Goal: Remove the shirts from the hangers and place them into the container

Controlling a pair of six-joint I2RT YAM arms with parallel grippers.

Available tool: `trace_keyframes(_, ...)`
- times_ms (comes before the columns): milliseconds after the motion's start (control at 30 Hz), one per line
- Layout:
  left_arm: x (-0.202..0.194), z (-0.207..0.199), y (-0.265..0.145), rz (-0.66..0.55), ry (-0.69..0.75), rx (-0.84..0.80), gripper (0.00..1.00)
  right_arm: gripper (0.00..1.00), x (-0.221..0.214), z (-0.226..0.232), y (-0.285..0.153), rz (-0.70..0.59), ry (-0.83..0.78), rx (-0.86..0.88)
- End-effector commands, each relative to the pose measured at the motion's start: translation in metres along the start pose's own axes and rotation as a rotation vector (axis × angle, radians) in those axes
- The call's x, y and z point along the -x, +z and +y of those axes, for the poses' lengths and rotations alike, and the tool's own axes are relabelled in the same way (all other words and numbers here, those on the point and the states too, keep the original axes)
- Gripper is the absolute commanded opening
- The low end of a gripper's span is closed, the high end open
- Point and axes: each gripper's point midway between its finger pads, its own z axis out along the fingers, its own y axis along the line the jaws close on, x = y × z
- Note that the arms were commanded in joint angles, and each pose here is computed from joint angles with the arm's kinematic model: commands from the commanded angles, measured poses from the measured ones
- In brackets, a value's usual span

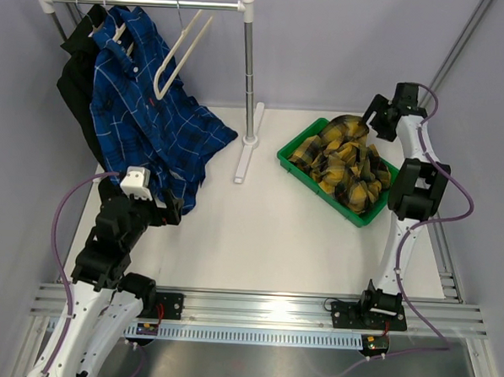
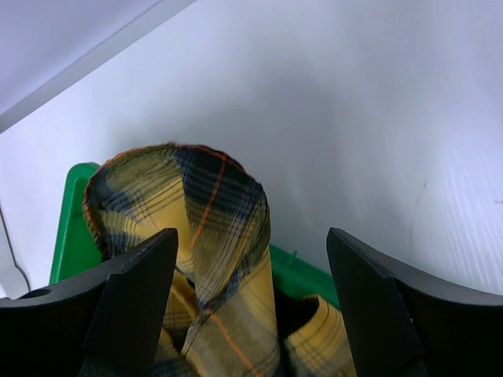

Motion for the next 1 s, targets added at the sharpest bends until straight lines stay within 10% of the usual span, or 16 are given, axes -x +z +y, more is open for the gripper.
trace_keyframes(0,0.01,-0.003,0.002,-0.042,0.012,-0.017,0.99,0.85,0.009,0.023,0.003,0.004,-0.021,0.104)
trace_keyframes(400,0.008,-0.002,0.004,-0.031,0.015,-0.013,0.99,0.77,-0.003,0.046,0.022,0.045,-0.095,0.285)
trace_keyframes(800,0.007,-0.003,0.005,-0.028,0.016,-0.017,0.99,0.04,0.007,0.057,0.016,0.003,-0.152,0.335)
trace_keyframes(967,0.009,-0.005,0.004,-0.034,0.016,-0.024,0.99,0.0,0.016,0.071,-0.017,-0.055,-0.228,0.324)
